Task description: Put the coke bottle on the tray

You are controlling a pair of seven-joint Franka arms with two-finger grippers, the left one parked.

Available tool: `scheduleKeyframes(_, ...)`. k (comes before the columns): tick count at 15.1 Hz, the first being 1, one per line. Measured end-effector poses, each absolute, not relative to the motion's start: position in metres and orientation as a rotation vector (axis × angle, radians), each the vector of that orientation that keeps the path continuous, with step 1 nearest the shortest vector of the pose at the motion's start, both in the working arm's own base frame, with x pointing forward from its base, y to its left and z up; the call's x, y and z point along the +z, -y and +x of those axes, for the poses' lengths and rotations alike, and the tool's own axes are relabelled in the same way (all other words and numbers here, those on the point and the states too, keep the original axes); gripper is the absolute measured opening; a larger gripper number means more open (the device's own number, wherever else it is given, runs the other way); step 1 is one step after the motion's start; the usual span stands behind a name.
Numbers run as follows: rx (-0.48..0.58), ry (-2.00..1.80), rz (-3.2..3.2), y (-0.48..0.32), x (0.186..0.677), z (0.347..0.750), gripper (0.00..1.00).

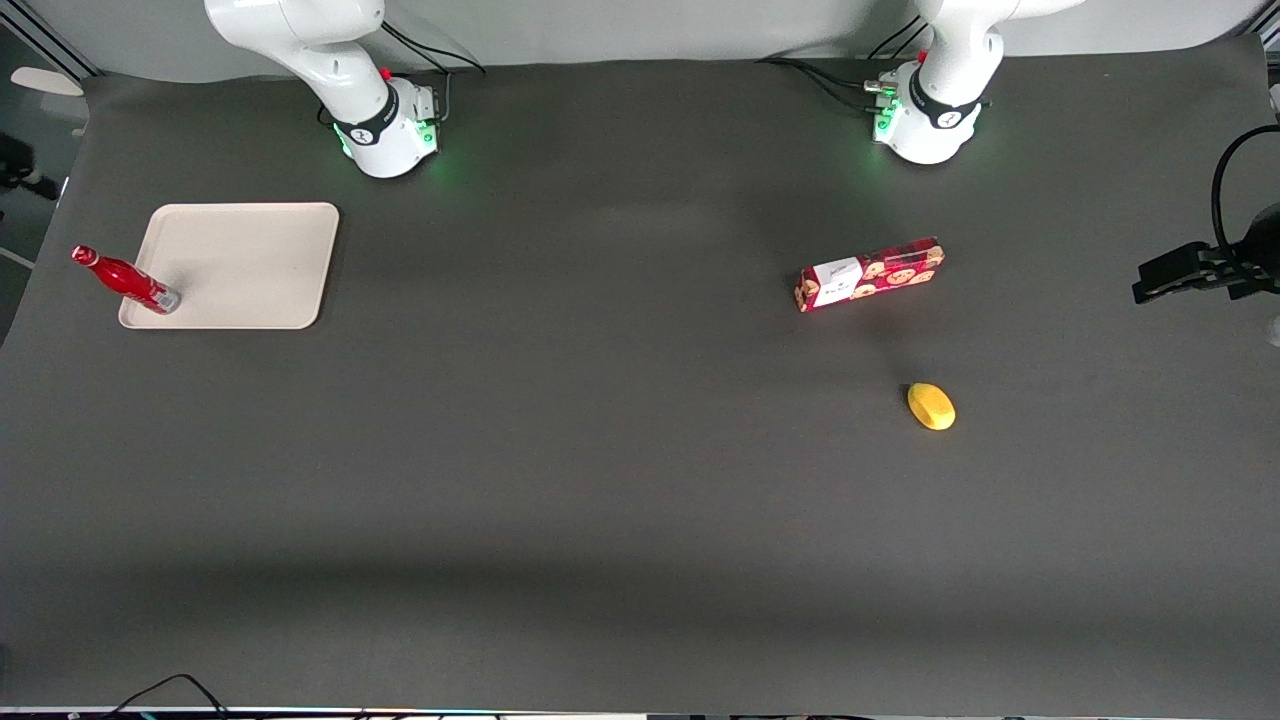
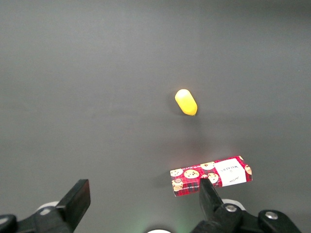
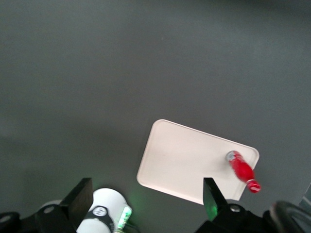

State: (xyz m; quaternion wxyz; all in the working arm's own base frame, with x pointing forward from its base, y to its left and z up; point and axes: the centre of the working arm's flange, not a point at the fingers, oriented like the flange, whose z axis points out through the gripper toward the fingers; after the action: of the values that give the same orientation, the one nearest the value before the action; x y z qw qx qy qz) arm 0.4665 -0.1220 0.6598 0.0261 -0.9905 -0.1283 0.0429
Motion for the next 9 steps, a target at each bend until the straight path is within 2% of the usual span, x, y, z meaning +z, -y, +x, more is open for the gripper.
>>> scheduleKeyframes(3, 0.133, 0.284, -3.119, 0.031, 0.671, 0.471, 1.00)
scheduleKeyframes(6, 0.123, 0.177, -3.149, -0.042, 0.661, 0.481, 1.00)
scheduleKeyframes(9, 0.112, 0.125, -3.145, -0.059, 0.646, 0.496, 1.00)
